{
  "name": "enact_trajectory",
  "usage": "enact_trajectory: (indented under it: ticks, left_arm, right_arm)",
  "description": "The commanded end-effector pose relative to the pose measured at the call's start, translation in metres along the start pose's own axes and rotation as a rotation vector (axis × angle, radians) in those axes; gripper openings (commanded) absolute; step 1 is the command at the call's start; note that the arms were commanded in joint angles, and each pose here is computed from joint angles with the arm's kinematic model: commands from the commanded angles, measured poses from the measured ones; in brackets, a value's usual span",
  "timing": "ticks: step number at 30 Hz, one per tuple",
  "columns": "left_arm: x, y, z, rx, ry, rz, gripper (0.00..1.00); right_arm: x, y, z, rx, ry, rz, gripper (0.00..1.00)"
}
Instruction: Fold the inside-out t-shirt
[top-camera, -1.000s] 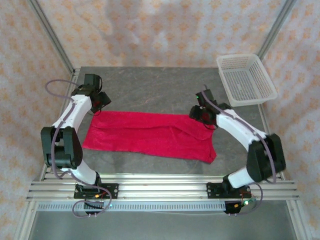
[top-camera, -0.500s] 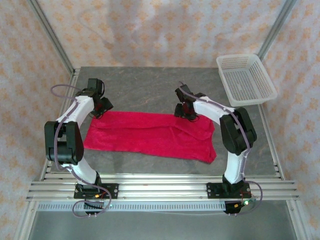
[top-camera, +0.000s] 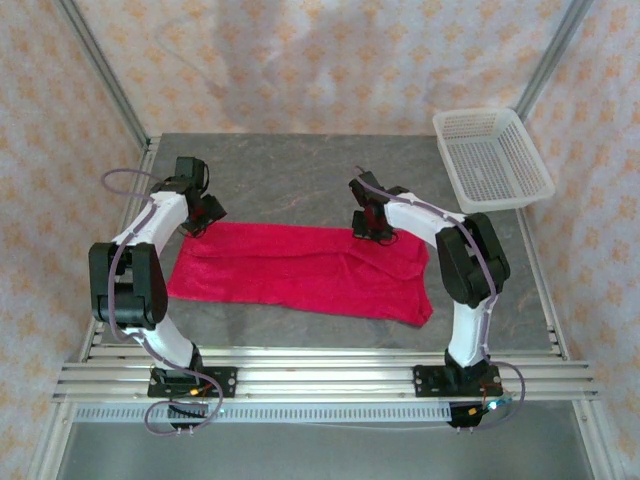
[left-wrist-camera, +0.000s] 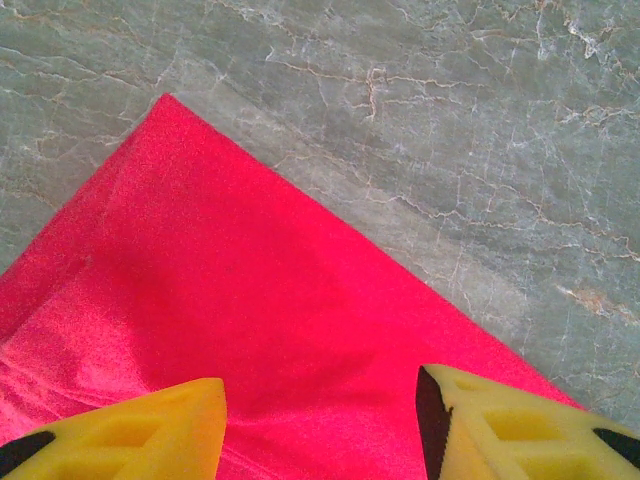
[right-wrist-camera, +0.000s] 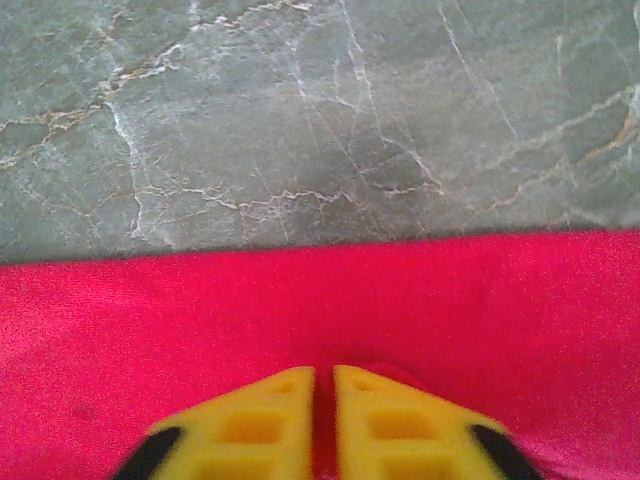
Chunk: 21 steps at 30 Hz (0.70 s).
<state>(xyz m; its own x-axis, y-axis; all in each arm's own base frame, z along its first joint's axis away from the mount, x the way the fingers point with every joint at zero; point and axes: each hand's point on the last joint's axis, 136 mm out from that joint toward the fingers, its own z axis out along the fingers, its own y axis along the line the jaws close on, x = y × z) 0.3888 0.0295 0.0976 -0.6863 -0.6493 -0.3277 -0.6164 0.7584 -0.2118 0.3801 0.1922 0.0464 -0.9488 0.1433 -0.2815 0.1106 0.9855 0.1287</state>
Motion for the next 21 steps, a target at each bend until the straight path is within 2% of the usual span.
enact_trajectory:
  ticks: [1, 9, 18, 21]
  left_arm:
    - [-0.004, 0.008, -0.008, -0.031, -0.013, 0.006, 0.54]
    - [-0.006, 0.009, -0.015, -0.033, -0.030, 0.004, 0.53]
    - [-0.001, 0.009, -0.015, -0.019, -0.024, -0.009, 0.53]
    - [0.000, 0.006, -0.013, -0.008, -0.017, -0.009, 0.53]
  right_arm:
    - [0.004, -0.003, -0.006, 0.023, 0.007, -0.009, 0.02]
    - [0.021, 0.003, -0.044, 0.008, -0.027, -0.006, 0.00]
    - [0.106, 0.008, -0.062, -0.062, -0.073, 0.117, 0.00]
    - [0.131, 0.012, -0.066, -0.085, -0.124, 0.114, 0.11]
